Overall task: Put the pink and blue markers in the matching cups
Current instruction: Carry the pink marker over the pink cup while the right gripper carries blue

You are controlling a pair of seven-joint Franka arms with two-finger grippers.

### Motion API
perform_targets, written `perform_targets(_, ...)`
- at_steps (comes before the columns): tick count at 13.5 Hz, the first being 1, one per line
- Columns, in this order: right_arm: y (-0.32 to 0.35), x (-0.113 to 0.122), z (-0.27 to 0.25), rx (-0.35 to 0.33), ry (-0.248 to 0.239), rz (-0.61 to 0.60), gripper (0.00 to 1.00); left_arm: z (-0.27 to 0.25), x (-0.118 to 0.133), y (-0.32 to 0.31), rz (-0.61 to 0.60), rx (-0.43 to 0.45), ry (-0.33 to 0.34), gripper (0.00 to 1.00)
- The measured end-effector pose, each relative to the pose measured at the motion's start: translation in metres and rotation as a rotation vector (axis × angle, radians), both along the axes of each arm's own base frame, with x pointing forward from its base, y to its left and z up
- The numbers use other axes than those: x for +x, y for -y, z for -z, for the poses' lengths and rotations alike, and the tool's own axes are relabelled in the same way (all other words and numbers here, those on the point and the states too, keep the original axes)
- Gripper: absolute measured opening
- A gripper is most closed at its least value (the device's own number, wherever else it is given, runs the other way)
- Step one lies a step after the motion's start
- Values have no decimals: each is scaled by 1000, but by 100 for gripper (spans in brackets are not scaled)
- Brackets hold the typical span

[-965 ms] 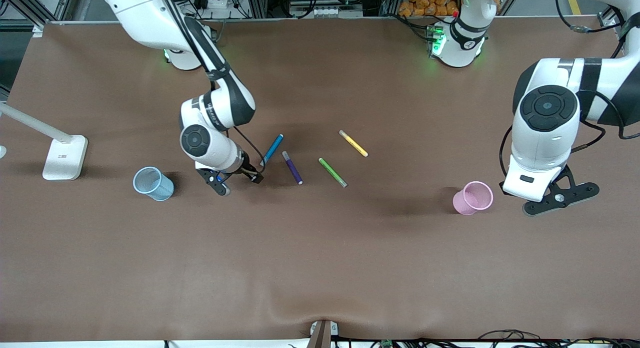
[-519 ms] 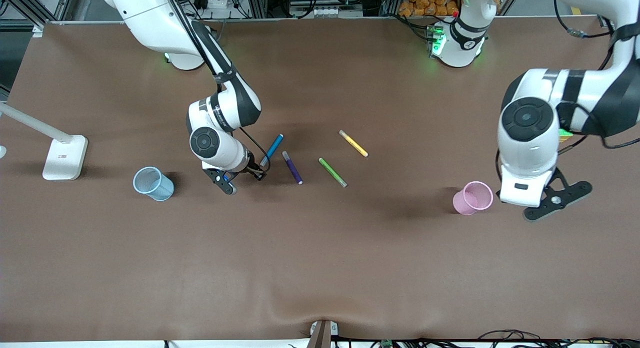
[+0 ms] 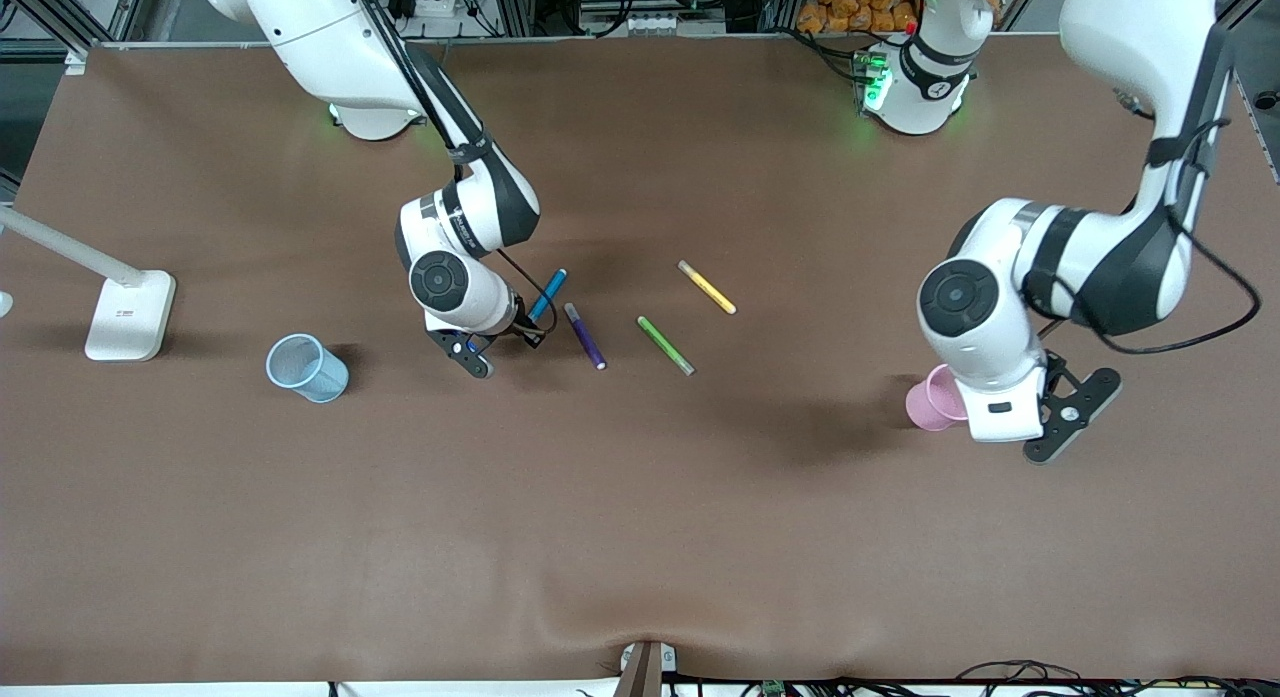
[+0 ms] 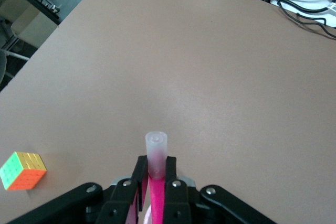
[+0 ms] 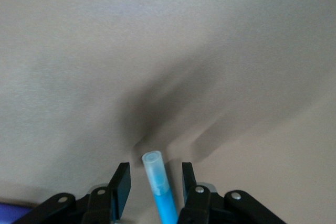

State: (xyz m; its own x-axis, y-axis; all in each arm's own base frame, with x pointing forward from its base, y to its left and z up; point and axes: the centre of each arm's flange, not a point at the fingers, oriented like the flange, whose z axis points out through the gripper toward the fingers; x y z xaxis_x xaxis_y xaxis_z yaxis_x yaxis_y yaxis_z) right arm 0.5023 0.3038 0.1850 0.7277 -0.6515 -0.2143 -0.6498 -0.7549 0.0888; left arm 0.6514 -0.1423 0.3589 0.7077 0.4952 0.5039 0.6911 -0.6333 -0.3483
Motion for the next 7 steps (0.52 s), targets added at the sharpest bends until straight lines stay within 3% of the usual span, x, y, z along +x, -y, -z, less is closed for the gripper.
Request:
perform_targets(5,-2,-9,8,-3,11,-8,33,22,-2,13,-55,-10,27,17)
perform_targets(7,-5,-9,9,0,22,-11,32,28,-2,13,-71,-13,32,17)
